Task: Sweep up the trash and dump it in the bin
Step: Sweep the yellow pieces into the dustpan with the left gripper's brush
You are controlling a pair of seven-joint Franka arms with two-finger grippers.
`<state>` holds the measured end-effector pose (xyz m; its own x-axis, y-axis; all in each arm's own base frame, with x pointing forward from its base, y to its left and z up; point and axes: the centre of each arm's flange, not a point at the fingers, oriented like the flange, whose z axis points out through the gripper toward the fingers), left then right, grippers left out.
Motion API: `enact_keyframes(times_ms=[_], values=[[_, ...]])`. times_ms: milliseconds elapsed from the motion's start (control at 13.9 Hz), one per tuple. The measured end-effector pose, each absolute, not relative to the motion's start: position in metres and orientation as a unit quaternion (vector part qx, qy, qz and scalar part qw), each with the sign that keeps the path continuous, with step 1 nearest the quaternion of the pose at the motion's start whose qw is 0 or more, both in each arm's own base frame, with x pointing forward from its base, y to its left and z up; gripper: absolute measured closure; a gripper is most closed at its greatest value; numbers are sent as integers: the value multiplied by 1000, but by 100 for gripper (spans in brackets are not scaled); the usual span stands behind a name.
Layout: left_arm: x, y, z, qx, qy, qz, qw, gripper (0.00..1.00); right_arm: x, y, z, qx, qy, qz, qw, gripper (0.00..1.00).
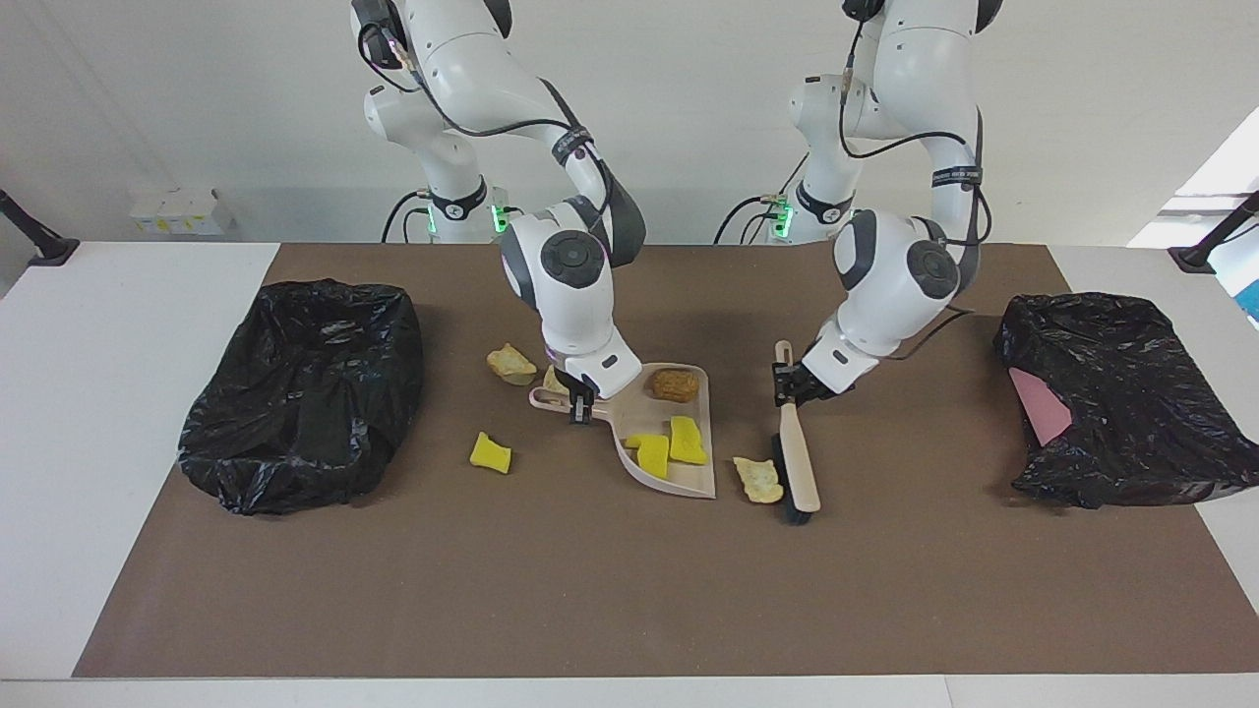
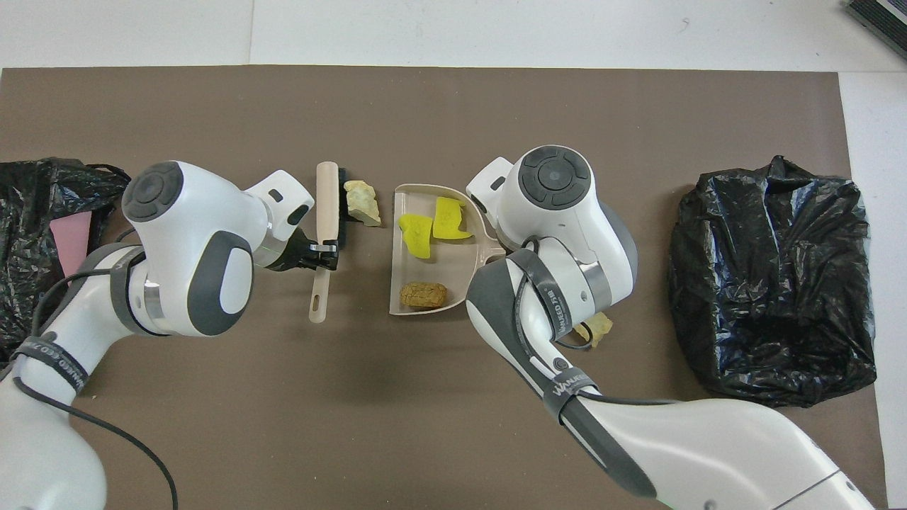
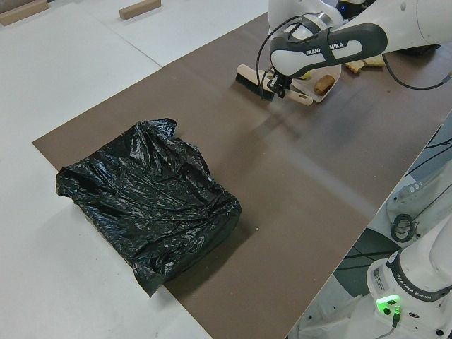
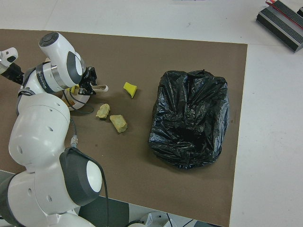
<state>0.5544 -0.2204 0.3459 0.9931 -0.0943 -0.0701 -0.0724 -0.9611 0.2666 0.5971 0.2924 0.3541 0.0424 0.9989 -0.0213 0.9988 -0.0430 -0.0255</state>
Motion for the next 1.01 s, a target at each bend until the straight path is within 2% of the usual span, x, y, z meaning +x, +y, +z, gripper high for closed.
enact_keyframes(times_ms=[216,360,793,1009], values=[[526,-281,346,984,-79,-56,152,75,593,293,355,-728,-686,18,2,68],[519,-295,349,980,-73,-64,173,75,592,293,354,-728,-685,19,3,68],[546,-227,373,982,1,-60,176,75,591,293,354,-730,-684,19,3,68],[539,-215,398,991,30,-57,114,75,591,293,354,-730,-683,19,2,68]])
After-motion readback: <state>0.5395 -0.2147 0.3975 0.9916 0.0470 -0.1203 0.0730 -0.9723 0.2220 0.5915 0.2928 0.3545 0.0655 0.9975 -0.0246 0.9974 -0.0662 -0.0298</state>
